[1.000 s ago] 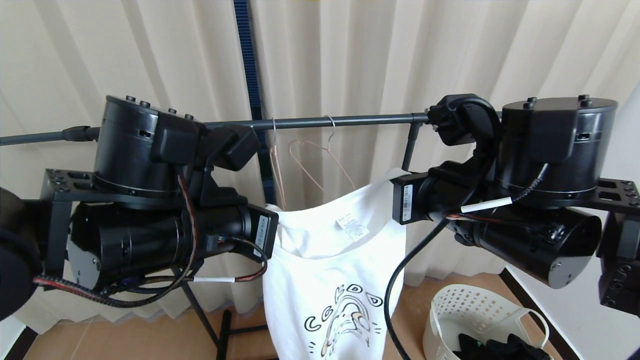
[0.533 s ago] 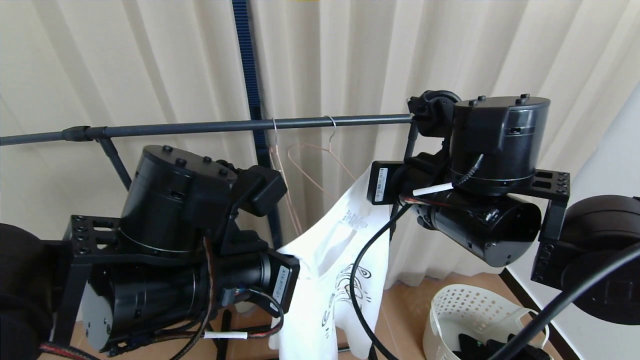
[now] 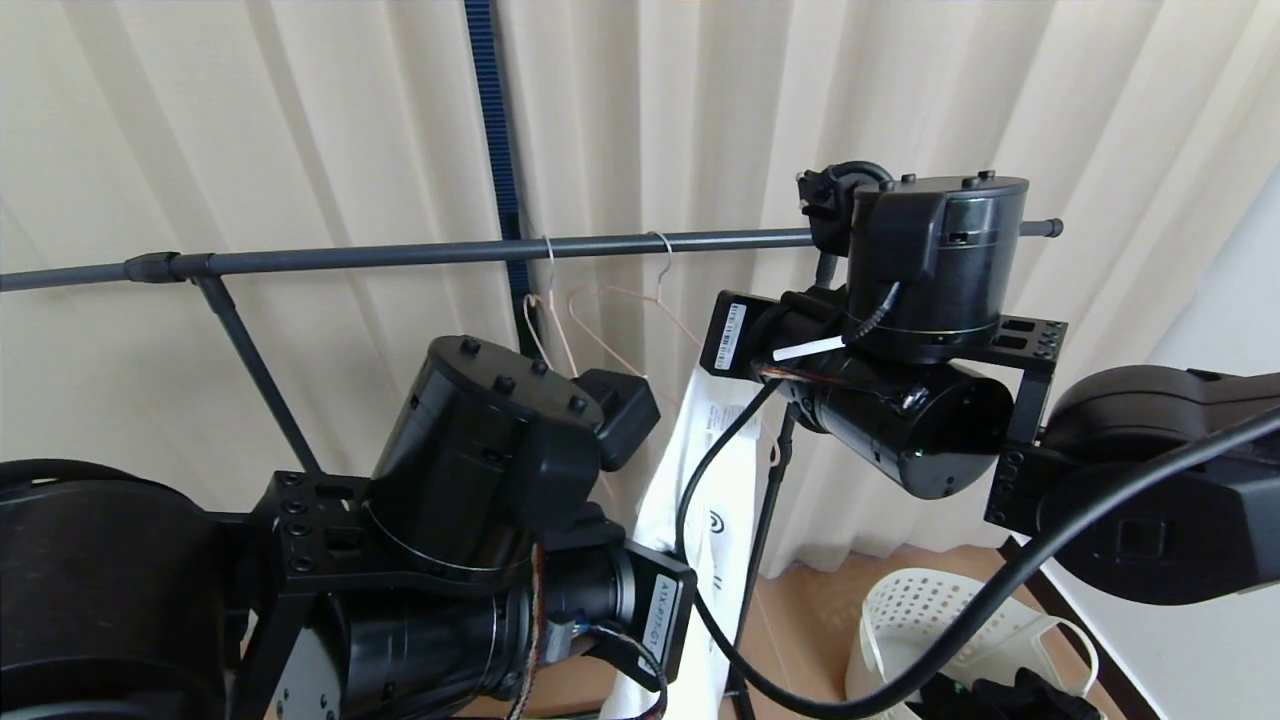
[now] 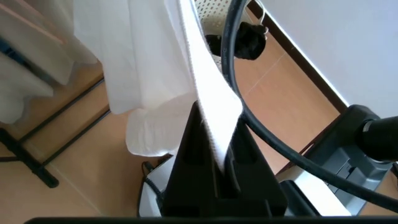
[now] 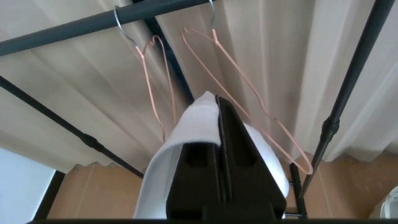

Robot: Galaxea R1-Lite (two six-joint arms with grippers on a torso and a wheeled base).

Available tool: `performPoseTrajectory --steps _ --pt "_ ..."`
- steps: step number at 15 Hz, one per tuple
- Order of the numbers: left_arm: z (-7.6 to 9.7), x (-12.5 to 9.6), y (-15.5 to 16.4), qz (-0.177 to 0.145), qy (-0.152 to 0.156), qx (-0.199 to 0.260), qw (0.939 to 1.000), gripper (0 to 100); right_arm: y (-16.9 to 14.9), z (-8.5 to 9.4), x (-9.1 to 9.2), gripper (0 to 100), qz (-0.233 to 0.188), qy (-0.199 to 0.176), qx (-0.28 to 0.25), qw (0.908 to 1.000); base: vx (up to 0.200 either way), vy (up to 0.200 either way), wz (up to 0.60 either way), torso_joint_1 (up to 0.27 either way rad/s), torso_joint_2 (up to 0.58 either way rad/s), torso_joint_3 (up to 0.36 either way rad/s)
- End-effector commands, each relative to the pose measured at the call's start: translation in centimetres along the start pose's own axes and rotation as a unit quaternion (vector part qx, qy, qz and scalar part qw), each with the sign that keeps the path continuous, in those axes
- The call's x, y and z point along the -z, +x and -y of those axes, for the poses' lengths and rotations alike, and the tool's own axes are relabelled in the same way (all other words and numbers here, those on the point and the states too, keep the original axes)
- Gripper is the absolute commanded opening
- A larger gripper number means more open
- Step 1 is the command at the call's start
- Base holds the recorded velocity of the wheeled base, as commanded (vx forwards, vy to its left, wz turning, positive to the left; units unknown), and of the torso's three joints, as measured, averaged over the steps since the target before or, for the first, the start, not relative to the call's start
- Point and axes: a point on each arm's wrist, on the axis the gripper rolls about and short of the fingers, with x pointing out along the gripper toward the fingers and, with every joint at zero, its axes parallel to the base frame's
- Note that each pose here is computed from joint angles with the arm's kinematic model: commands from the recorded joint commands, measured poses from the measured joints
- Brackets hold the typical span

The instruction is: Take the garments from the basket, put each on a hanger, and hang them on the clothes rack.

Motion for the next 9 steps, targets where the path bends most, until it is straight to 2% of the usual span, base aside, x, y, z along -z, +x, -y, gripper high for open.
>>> performPoseTrajectory --steps 1,7,9 --pt "0.2 0.0 0.6 -0.001 -0.003 0.002 1.0 0 0.1 -0.1 0.1 0 0.0 0.001 -0.001 1.0 0.0 0.0 0.0 0.0 0.0 0.0" --pt "-0.1 0.0 0.5 0.002 -0.012 -0.008 0.9999 0 -0.2 0.5 -0.5 0 0.003 -0.001 0.008 1.0 0.0 0.0 0.0 0.0 0.0 0.0" --pt "-0.9 -0.3 0.6 0.009 -0.017 -0.031 0.9993 0 -0.6 1.0 -1.2 0 0.009 -0.006 0.012 0.9999 0.0 0.0 0.0 0.0 0.0 0.0"
